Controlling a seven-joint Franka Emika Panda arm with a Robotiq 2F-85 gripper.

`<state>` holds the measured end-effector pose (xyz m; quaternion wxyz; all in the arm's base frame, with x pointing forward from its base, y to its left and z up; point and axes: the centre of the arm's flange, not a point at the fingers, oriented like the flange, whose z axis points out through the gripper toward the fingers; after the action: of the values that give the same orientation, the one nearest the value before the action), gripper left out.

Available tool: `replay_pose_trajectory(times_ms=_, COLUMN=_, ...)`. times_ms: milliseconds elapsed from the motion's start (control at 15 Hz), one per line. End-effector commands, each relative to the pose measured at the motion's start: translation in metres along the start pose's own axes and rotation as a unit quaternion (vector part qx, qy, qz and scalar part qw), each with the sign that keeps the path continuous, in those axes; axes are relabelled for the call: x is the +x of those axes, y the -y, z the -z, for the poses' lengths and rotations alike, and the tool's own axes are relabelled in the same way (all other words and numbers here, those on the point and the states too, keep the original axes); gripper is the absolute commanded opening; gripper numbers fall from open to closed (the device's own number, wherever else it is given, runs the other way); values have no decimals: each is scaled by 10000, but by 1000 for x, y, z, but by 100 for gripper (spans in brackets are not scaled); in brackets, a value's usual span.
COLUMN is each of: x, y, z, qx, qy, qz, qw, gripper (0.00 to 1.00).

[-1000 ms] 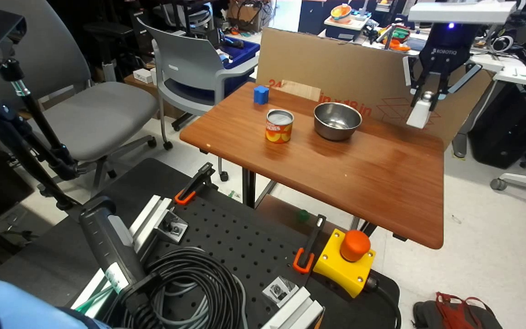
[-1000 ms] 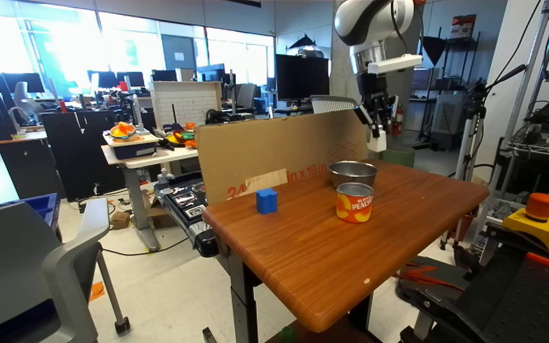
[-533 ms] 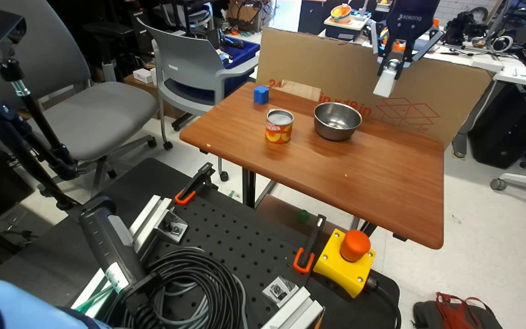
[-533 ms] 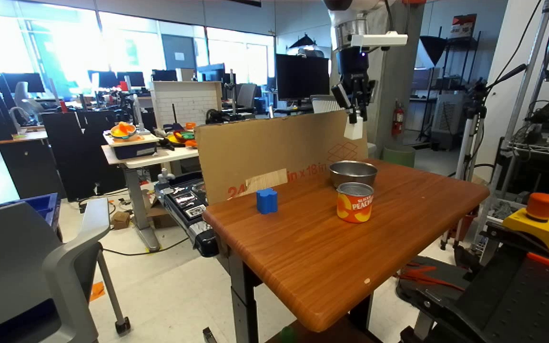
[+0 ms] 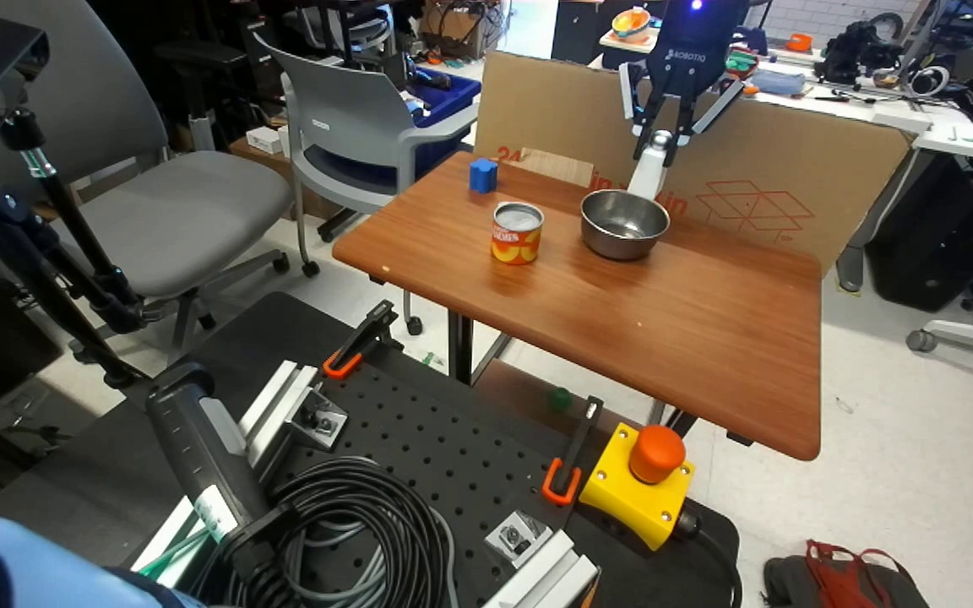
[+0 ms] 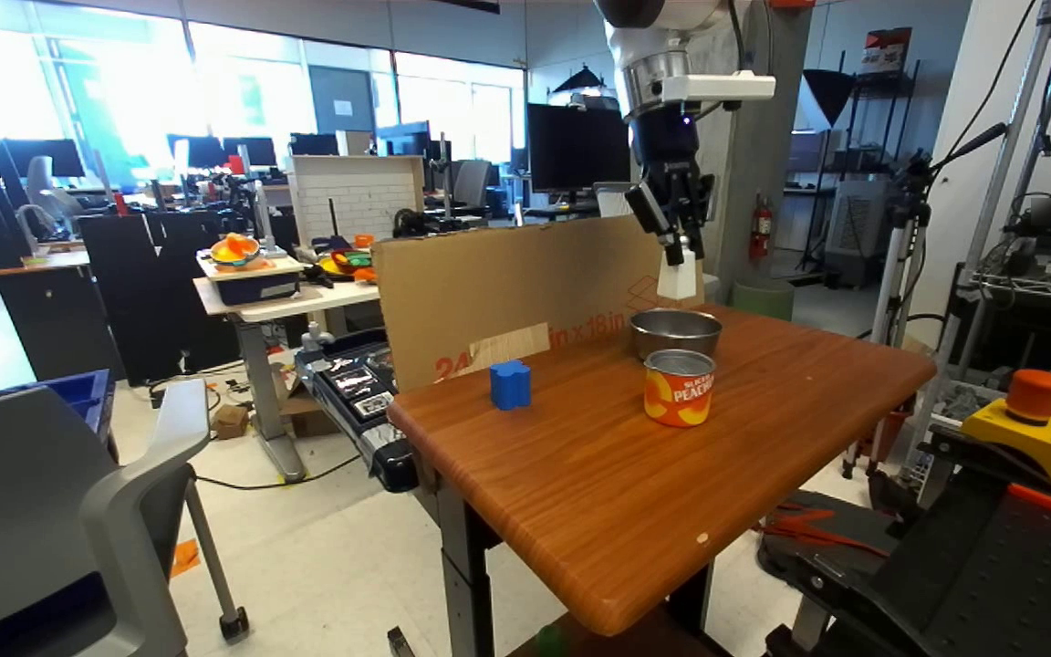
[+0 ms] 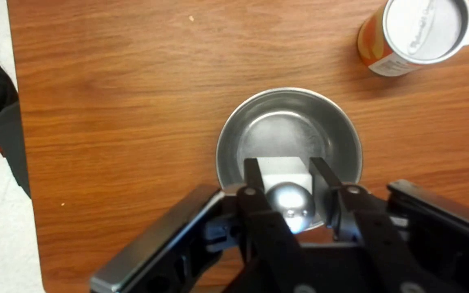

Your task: Put the shaker in the silver pot

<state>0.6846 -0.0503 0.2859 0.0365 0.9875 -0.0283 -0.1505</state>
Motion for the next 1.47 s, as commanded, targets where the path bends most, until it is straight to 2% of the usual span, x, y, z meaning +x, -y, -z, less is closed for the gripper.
replay_pose_trajectory(times_ms=0, x=-14, y=4, z=-17, qx=-113, qy=125, qz=-34, qw=9999, gripper=8)
replay_pose_trajectory(times_ms=400, x=-7, y=15, z=-39, qx=-217, qy=302, qz=60, qw=9993, gripper=8)
replay_pose_trajectory(times_ms=933, x=10, y=24, z=-56, qx=-406, qy=154, qz=41, qw=9990, gripper=8)
replay_pose_trajectory(times_ms=1000, x=12, y=24, z=-61, qx=-439, qy=217, qz=21, qw=9988, gripper=28)
replay_pose_trajectory(times_ms=1067, x=12, y=25, z=-65, qx=-474, qy=258, qz=-5, qw=9985, gripper=58)
replay_pose_trajectory(times_ms=1133, x=12, y=25, z=-68, qx=-491, qy=291, qz=-21, qw=9984, gripper=60)
replay_pose_trajectory(times_ms=1400, x=-3, y=21, z=-56, qx=-410, qy=301, qz=78, qw=9987, gripper=88)
